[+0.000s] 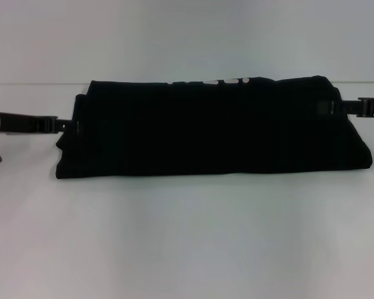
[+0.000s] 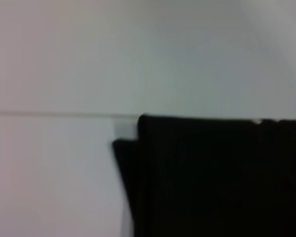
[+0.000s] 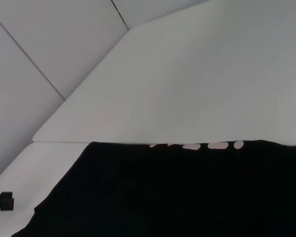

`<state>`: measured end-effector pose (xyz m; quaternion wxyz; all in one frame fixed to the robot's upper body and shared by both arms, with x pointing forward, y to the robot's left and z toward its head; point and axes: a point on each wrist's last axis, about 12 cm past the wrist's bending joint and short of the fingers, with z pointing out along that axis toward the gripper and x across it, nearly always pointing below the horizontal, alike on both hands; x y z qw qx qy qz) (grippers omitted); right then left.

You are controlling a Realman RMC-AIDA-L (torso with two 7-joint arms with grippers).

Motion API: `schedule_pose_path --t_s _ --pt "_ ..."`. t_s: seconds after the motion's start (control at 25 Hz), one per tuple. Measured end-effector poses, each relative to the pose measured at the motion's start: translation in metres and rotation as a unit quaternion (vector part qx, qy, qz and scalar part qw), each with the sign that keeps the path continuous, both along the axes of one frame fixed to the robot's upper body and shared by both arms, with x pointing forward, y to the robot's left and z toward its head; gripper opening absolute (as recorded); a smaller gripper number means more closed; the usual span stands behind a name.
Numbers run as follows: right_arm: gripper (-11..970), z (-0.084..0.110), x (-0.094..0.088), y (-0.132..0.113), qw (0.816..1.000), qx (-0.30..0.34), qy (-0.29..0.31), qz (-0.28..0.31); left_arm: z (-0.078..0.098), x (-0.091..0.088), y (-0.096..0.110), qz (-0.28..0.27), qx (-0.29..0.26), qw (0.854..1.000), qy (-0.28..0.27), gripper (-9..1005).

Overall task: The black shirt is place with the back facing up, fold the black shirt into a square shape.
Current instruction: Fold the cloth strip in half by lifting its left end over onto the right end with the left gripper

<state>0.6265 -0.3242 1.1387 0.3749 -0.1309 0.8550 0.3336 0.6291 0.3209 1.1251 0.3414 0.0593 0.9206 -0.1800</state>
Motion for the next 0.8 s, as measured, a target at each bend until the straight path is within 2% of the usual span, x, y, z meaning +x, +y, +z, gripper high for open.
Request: schedule_pose_path --t_s 0.4,0.8 --pt "675 -0.005 -0.004 0.001 1.0 -0.003 0.004 0.005 -0.025 -0.011 -0.007 0.009 -0.009 0.998 0.062 949" --pt "676 -0.005 -0.005 -0.004 1.0 -0.006 -0.003 0.0 -0.03 -0.014 -0.011 0.007 -0.013 0.997 0.071 948"
